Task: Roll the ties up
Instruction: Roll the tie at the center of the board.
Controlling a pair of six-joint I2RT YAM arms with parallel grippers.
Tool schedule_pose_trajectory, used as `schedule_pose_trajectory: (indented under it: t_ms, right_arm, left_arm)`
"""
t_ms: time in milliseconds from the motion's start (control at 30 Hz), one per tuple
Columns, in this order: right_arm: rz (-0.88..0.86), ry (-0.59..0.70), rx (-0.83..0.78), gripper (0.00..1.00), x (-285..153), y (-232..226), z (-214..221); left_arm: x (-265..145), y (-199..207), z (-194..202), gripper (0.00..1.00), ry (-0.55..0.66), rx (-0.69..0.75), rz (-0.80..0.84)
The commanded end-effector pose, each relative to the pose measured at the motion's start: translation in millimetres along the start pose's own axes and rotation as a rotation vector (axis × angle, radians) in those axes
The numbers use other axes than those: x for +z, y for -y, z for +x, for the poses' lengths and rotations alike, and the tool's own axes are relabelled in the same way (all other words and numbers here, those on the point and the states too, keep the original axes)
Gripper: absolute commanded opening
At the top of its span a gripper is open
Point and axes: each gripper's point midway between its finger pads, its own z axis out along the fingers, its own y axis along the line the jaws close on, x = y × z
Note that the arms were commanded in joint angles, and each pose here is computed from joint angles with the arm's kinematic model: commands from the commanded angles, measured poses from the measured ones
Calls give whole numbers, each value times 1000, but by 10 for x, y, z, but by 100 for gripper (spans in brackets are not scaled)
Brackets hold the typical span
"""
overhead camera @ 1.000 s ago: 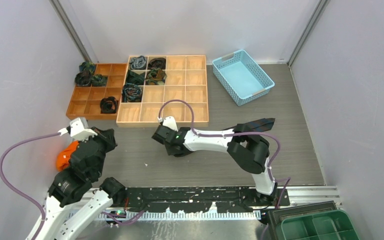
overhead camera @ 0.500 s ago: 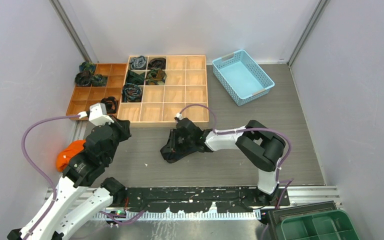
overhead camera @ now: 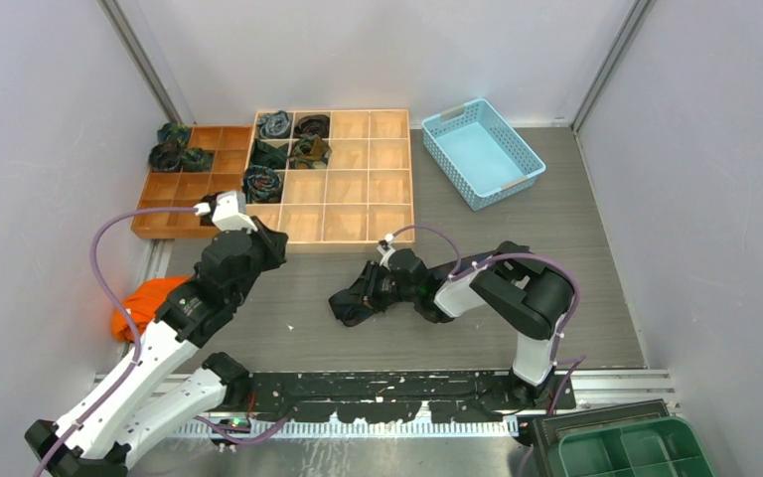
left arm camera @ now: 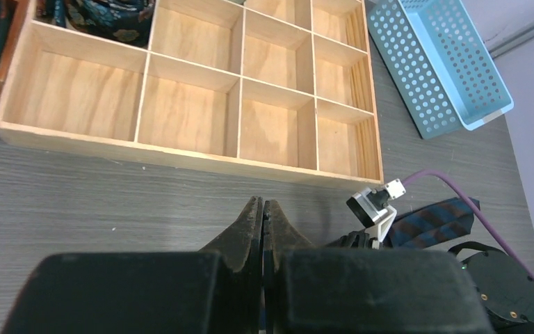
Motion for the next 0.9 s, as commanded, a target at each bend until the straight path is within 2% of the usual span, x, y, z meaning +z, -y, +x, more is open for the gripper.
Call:
schedule_pose_trajectory:
  t_ms: [0, 400, 600, 767, 867]
  right_arm:
    - [-120, 62, -18, 28, -143, -298, -147]
    - [-3, 99, 13, 28, -307, 222, -216]
    - [104, 100, -51, 29, -396, 404, -211]
    - [225, 100, -151, 49, -536, 481, -241]
    - [275, 111, -209, 56, -622, 458, -291]
  left_arm:
    - [67, 201, -79, 0, 33, -26, 81]
    - [209, 302, 115, 0, -17, -10, 102]
    - [256, 344, 233, 0, -42, 0, 112]
    - [319, 399, 403, 0, -87, 11, 145]
    - [391, 431, 573, 0, -134, 18, 164]
